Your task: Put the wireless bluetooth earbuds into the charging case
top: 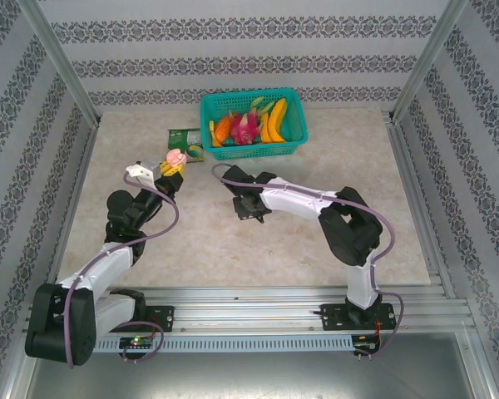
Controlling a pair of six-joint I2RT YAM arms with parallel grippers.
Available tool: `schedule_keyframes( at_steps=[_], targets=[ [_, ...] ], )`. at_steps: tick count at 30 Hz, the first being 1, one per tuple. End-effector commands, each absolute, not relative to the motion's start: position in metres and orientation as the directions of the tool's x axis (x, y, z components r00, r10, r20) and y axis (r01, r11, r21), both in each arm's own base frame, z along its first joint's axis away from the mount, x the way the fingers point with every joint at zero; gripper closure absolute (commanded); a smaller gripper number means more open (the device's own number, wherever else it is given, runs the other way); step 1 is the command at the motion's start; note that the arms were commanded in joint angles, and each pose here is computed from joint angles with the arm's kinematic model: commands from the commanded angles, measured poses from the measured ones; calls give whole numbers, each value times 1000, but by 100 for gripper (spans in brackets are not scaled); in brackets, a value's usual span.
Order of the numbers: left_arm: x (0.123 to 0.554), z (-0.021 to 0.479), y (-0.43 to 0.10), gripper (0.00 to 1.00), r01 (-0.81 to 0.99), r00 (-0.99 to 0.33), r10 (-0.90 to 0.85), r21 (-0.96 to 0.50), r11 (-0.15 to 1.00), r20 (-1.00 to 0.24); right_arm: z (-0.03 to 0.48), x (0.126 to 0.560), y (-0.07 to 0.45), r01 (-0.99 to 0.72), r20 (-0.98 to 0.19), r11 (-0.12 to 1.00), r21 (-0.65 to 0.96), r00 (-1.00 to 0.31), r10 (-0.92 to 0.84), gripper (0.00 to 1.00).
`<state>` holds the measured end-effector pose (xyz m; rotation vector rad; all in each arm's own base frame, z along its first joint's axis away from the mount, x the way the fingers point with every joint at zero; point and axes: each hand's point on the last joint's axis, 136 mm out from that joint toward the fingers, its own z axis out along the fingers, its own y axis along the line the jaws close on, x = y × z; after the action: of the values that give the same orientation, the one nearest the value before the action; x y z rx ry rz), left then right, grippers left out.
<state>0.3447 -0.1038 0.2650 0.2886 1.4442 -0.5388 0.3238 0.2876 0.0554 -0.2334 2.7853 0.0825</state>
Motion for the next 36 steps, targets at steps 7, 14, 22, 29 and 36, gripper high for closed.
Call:
schedule_keyframes(
  at_steps=[7, 14, 22, 29, 36],
  targets=[
    [350, 246, -145, 100, 641, -30, -147, -131, 757, -989, 121, 350, 258, -137, -485, 981, 134, -873, -56, 79],
    [360, 223, -181, 100, 710, -79, -121, -141, 690, -990, 173, 364, 249, -149, -563, 963, 226, -826, 4, 79],
    [377, 216, -234, 100, 802, -94, -87, -127, 584, -992, 240, 371, 256, -220, -669, 932, 287, -743, 31, 78],
    [390, 214, -275, 100, 850, -91, -100, -130, 510, -991, 280, 369, 257, -274, -744, 907, 320, -665, 62, 77],
    [390, 228, -307, 100, 894, -51, -97, -89, 439, -994, 306, 367, 255, -336, -815, 874, 351, -569, 109, 77]
  ],
)
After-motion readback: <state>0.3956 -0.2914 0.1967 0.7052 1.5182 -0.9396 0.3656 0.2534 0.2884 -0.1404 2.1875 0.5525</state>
